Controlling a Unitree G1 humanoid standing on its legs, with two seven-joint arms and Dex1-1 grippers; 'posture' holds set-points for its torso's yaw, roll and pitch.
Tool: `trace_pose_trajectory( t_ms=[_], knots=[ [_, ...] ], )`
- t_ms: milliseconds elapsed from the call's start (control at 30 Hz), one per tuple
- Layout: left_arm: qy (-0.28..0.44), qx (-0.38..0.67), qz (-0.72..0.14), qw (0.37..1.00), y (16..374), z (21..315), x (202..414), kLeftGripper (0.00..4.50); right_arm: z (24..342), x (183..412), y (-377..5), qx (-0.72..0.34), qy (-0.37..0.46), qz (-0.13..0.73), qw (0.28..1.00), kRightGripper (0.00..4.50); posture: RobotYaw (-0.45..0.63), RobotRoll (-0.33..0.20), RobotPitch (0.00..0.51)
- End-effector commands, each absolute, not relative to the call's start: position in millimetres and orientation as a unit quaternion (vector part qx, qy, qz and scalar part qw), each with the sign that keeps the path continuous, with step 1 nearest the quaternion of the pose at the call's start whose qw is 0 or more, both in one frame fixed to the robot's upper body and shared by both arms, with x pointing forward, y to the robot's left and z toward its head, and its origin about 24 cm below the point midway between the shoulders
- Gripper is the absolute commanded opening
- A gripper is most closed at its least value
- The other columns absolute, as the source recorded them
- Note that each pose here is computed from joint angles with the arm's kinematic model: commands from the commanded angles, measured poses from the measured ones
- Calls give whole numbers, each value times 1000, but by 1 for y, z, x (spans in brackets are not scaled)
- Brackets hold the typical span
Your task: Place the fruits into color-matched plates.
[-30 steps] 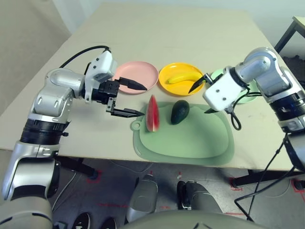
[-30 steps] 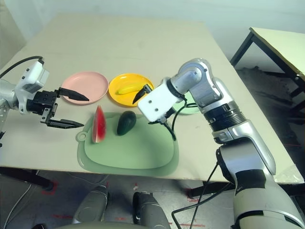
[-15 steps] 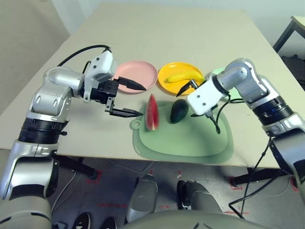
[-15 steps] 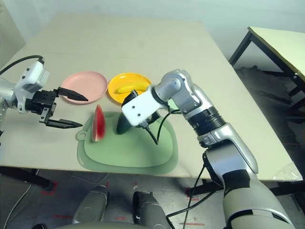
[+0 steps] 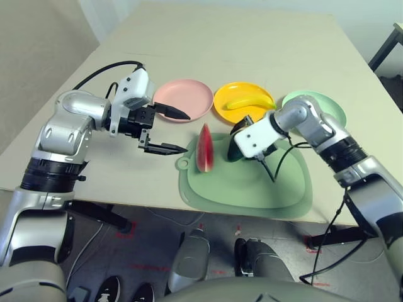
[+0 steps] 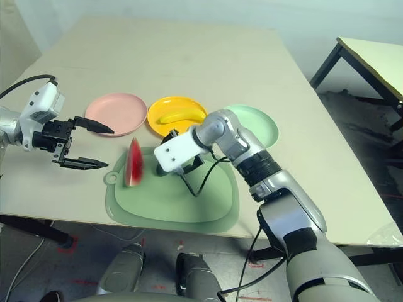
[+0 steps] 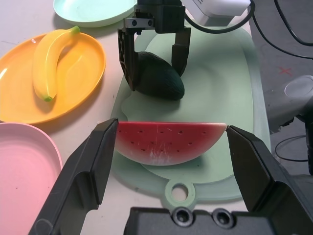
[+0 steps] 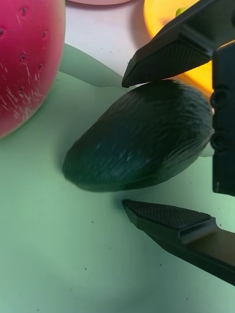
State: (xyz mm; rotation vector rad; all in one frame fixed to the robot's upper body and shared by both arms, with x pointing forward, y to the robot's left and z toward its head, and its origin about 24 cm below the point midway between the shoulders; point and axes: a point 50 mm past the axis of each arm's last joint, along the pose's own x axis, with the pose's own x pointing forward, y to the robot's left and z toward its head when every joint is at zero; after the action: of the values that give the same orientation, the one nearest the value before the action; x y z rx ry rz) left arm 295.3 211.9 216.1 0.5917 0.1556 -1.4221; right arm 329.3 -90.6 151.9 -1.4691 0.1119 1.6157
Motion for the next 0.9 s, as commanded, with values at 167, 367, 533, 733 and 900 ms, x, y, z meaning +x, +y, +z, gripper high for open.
trace_pose_trajectory(
  t_ms=[167, 367, 533, 733, 900],
  knots=[
    [68, 274, -644, 711, 210, 217, 294, 4500, 148, 324, -97, -589, 70, 661, 460, 3764, 277, 0, 131],
    [66, 273, -644, 712, 209, 218, 294, 4500, 158, 322, -105, -588, 77, 657, 465, 3104, 269, 0, 130],
    [49, 248, -645, 721, 207, 219, 295, 4500, 185, 326, -133, -594, 102, 628, 492, 3104, 265, 0, 131],
    [54, 244, -641, 726, 206, 216, 296, 4500, 224, 354, -200, -625, 169, 513, 564, 3104, 249, 0, 133],
    [52, 246, -641, 725, 203, 215, 300, 4500, 224, 372, -252, -638, 226, 402, 616, 3104, 238, 0, 130]
  ],
)
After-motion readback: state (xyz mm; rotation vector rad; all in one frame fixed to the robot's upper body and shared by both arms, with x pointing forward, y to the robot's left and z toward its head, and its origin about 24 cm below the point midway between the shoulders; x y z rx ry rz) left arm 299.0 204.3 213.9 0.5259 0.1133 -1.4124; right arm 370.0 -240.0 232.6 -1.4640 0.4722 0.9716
